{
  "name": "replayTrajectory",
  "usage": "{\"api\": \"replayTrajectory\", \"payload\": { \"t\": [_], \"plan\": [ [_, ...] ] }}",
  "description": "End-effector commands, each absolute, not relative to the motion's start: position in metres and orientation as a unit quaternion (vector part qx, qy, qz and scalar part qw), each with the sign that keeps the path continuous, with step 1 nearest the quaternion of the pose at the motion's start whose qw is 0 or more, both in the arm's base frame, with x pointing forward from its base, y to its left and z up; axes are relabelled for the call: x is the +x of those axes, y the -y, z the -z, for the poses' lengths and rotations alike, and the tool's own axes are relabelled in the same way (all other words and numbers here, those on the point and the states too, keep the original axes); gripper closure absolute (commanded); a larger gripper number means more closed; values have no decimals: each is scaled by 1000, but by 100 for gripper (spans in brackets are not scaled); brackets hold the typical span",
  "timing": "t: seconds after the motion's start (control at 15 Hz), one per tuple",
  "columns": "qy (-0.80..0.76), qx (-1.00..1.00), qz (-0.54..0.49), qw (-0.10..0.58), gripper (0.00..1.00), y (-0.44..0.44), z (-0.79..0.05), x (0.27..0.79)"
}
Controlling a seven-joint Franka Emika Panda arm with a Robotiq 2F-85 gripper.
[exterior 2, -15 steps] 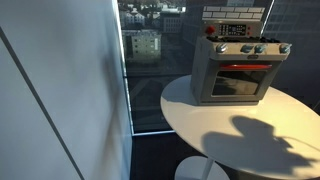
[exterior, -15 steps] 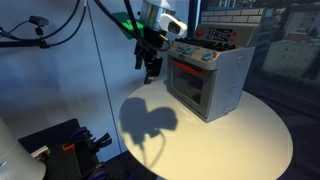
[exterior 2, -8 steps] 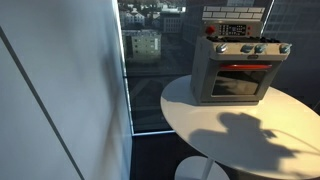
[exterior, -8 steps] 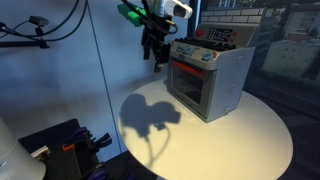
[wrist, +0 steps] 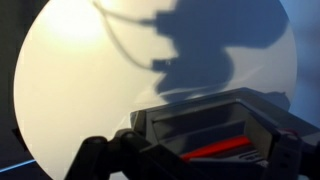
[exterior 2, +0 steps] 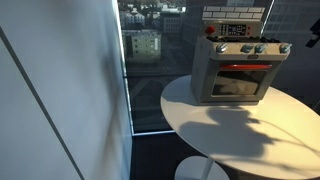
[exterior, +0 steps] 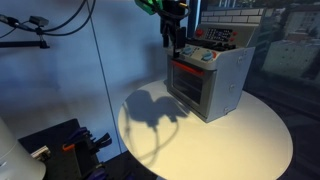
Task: Turn the last knob on the stove anti-clockwise
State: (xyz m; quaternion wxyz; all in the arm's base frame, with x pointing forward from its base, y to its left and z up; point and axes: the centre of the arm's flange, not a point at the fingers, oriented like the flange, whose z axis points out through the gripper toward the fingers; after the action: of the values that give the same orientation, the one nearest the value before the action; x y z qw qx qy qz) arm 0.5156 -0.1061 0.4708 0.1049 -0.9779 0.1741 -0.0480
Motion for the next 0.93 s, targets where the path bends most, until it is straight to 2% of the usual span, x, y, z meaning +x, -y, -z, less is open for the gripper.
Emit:
{"api": "replayTrajectory", "payload": {
  "t": [0.0,0.53,0.87],
  "plan": [
    [-227,-965,89,97,0,112,-475,551],
    [-291,-940,162,79,0,121,-464,593],
    [-280,-944,153,85,0,119,-454,583]
  ]
}}
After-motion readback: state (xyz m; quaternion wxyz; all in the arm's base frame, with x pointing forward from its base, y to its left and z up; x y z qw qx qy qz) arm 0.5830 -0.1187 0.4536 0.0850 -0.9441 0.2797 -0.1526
